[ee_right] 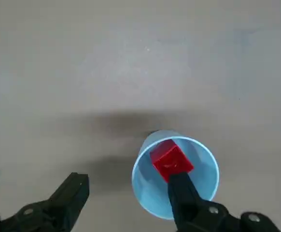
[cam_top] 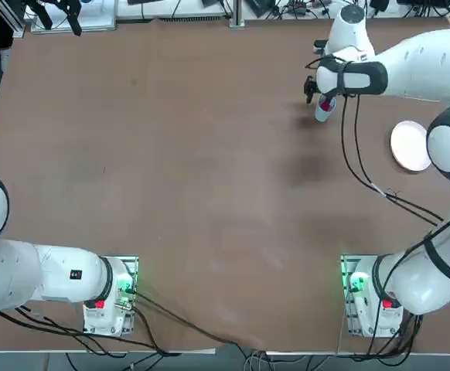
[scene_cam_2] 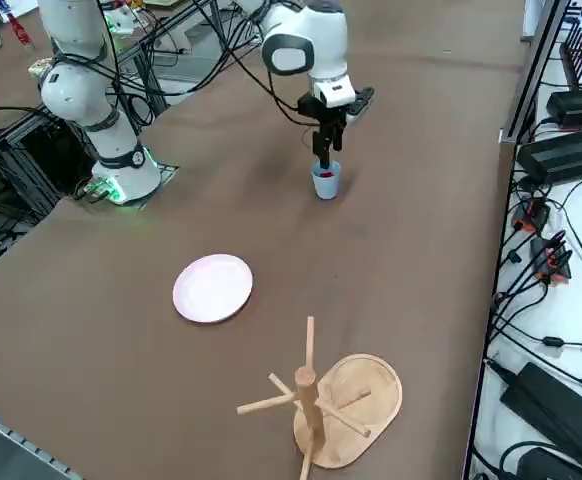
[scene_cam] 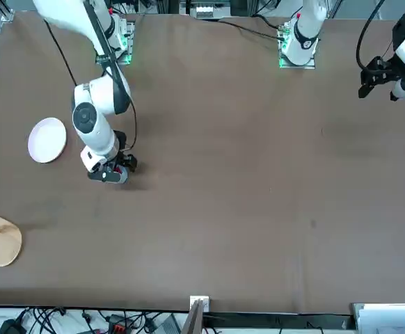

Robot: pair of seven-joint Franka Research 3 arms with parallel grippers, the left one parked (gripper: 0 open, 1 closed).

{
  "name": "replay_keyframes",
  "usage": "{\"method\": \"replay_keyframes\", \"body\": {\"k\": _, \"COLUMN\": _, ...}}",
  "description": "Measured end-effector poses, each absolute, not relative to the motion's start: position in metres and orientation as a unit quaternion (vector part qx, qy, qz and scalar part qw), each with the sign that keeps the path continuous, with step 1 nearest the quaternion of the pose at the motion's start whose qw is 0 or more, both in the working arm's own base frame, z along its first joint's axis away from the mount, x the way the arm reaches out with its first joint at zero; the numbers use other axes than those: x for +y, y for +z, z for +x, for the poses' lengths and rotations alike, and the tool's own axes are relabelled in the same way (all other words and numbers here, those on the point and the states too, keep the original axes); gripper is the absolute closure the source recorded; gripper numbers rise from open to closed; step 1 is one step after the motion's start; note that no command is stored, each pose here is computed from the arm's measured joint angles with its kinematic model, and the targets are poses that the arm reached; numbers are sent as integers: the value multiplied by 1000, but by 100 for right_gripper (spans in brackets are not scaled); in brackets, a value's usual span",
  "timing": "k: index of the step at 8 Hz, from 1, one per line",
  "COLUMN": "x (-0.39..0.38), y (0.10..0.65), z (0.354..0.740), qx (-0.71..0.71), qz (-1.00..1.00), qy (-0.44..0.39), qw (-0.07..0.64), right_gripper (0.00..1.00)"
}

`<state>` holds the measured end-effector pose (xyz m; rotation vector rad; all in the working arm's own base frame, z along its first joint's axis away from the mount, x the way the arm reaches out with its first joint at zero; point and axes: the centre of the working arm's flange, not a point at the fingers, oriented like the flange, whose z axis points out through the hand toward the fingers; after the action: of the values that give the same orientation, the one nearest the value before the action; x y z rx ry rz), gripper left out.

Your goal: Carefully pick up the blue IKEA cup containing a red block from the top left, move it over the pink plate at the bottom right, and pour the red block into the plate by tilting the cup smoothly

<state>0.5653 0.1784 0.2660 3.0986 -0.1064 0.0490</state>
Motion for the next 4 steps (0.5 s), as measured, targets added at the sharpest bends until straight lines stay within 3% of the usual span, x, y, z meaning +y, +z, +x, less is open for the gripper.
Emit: {"method": "replay_keyframes", "body": {"k": 4, "x": 176, "y": 264, "z": 565, "qx": -36, "qz": 999, "qy": 17, "qw": 20, "right_gripper": 0}}
